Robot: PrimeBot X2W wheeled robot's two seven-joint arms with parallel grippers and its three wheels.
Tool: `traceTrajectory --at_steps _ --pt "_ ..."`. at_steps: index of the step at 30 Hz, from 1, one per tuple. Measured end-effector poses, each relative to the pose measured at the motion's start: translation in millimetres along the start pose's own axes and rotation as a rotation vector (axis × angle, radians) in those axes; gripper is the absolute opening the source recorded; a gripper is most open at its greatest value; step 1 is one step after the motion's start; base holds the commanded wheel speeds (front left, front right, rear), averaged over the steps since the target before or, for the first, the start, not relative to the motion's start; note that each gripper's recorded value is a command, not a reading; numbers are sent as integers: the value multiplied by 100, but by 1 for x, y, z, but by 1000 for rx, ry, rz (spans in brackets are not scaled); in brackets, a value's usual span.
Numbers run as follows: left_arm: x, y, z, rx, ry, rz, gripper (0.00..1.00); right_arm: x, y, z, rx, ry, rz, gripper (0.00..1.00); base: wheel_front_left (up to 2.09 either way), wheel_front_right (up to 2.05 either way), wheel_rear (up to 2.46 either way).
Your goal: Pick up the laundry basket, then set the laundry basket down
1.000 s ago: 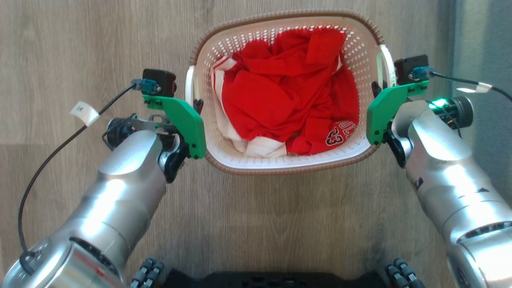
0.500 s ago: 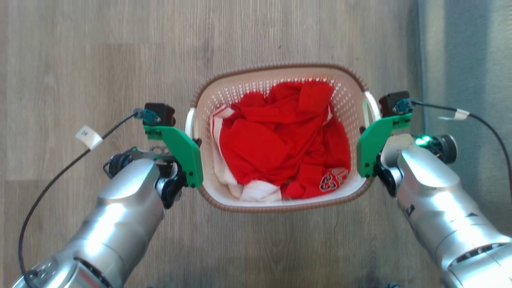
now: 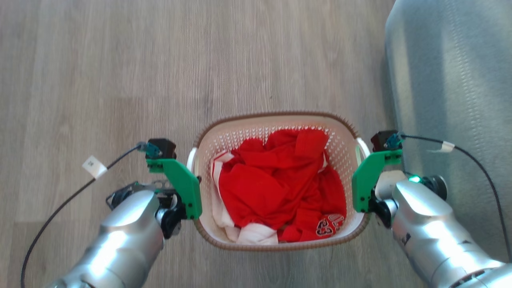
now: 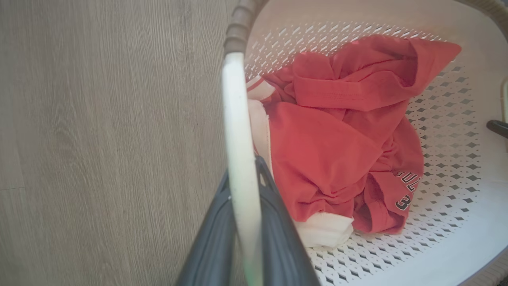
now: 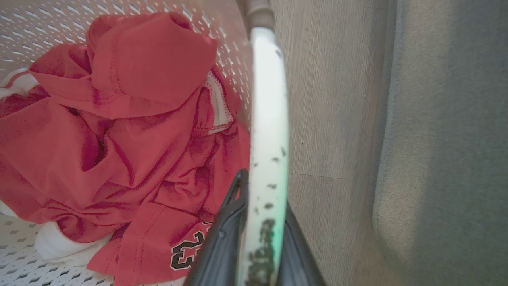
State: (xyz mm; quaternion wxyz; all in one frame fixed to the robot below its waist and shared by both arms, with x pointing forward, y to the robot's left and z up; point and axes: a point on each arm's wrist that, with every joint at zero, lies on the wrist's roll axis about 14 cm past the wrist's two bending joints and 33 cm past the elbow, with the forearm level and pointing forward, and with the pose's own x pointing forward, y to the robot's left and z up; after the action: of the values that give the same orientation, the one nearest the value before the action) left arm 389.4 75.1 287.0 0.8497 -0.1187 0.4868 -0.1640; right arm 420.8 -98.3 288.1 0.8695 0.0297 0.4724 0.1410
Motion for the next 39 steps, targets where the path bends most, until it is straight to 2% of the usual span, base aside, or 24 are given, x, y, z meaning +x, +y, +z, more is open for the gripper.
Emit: traceTrajectory --at_steps 14,20,39 --pt "-43 -18 -9 23 -31 2 0 -53 13 -14 71 -64 4 0 0 0 0" --pt "-58 -21 -4 38 -65 9 0 -70 20 -7 78 -111 14 0 0 0 0" --pt "-71 -18 -15 31 -40 25 0 -82 30 -8 92 -130 35 0 0 0 0"
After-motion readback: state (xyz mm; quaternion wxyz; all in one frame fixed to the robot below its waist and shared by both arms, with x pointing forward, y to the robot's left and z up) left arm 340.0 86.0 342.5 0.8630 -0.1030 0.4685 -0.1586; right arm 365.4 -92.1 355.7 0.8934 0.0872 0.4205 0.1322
